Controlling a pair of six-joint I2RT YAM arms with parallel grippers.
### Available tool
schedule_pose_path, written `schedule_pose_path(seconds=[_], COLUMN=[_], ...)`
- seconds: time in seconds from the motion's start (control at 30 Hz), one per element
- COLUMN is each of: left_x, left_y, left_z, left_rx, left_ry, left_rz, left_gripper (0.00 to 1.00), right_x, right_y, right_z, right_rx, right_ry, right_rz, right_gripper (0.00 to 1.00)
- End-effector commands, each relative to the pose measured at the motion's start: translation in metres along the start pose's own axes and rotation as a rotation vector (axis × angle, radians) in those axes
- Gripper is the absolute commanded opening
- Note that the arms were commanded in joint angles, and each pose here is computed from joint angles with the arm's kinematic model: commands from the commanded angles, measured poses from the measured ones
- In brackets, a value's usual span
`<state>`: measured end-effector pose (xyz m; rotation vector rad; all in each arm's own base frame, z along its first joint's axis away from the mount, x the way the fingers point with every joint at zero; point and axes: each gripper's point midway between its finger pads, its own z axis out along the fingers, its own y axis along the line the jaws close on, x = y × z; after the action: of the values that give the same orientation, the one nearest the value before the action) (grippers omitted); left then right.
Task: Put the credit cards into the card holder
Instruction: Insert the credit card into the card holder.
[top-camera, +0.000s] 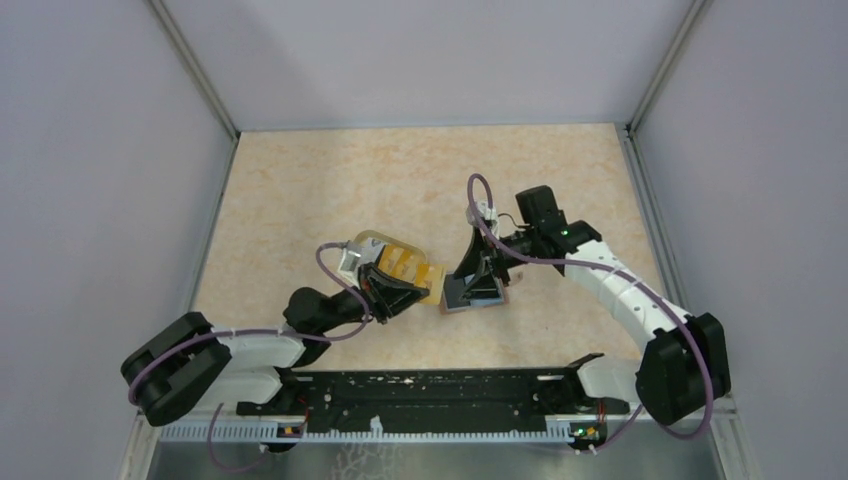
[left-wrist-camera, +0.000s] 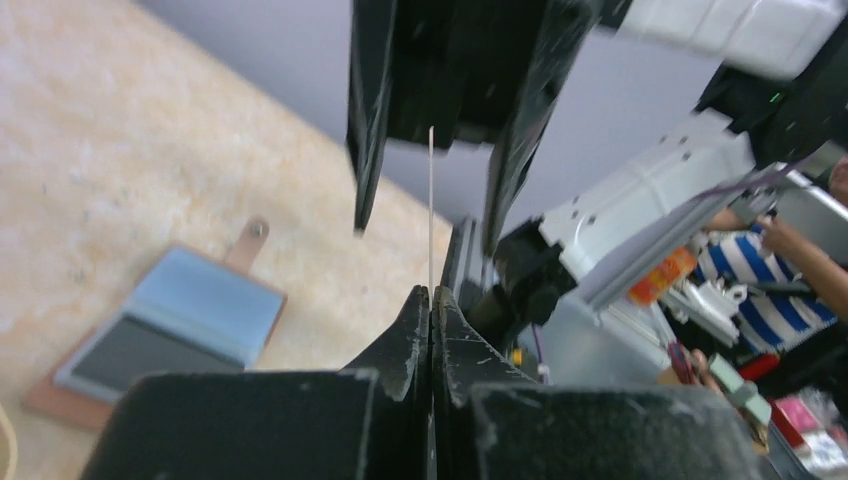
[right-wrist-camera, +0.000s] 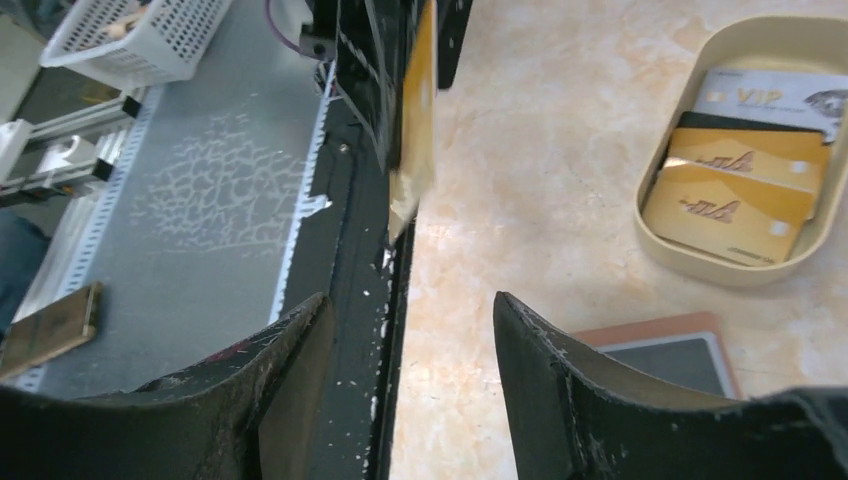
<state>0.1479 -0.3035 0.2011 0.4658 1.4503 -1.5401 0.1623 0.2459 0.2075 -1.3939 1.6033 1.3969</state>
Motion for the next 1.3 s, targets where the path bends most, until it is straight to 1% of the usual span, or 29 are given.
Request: schedule_pose_path(seconds=[0.0,0.1,0.23,0.4,0.47,0.67,0.73,0.77,0.83,0.9,0.93,0.97,1.0,1.07,1.13,1.17,1.27], left_x=[-0.069,-0.073,-0.072,-0.069,-0.068,-0.067,-0.066,-0.066,-0.066,-0.066,-0.064,-0.059,-0.053,-0.044,-0.039,-0.039,-0.040], left_y=[-0.039,-0.040,-0.041,-0.041,-0.042,-0.042,-0.043,-0.044,-0.045,-0.046,-0.045,-0.043,-0.040,-0.035,-0.024,-0.020,-0.020], left_z=[0.000,0.007,0.014,0.015,0.015,0.015,0.015,0.015,0.014,0.010,0.008,0.007,0.008,0.014,0.017,0.015,0.008], left_rx=[0.139,0.149,0.173,0.188,0.194,0.196,0.200,0.202,0.204,0.198,0.191,0.177,0.165,0.119,0.026,-0.013,-0.046], left_ry=[-0.307,-0.311,-0.299,-0.295,-0.293,-0.291,-0.288,-0.285,-0.281,-0.282,-0.264,-0.230,-0.173,-0.040,0.072,0.106,0.167], left_rz=[0.028,0.029,0.014,-0.002,-0.005,-0.001,0.002,0.004,0.011,0.032,0.046,0.061,0.073,0.096,0.130,0.155,0.216], left_gripper=[0.00,0.00,0.00,0.00,0.00,0.00,0.00,0.01,0.21,0.40,0.51,0.64,0.70,0.73,0.75,0.75,0.76], right_x=[-0.021,-0.021,-0.024,-0.025,-0.024,-0.023,-0.023,-0.023,-0.017,-0.010,-0.005,0.003,0.010,0.025,0.031,0.032,0.034], right_y=[0.003,0.001,0.007,0.015,0.014,0.007,0.006,0.007,0.011,0.016,0.018,0.017,0.018,0.019,0.022,0.023,0.029], right_z=[0.010,0.015,0.025,0.039,0.041,0.043,0.043,0.043,0.042,0.039,0.038,0.037,0.036,0.037,0.038,0.040,0.042], right_rx=[-0.094,-0.079,-0.117,-0.147,-0.148,-0.131,-0.129,-0.134,-0.155,-0.179,-0.183,-0.179,-0.174,-0.180,-0.193,-0.200,-0.212], right_ry=[-0.114,-0.123,-0.128,-0.114,-0.113,-0.110,-0.108,-0.107,-0.075,-0.030,0.001,0.043,0.096,0.183,0.224,0.234,0.263], right_rz=[0.018,0.049,0.063,0.047,0.055,0.061,0.066,0.067,0.083,0.062,0.040,-0.031,-0.033,-0.077,-0.110,-0.127,-0.156], right_gripper=[0.59,0.58,0.56,0.50,0.42,0.14,0.03,0.00,0.00,0.00,0.00,0.00,0.00,0.00,0.00,0.00,0.00])
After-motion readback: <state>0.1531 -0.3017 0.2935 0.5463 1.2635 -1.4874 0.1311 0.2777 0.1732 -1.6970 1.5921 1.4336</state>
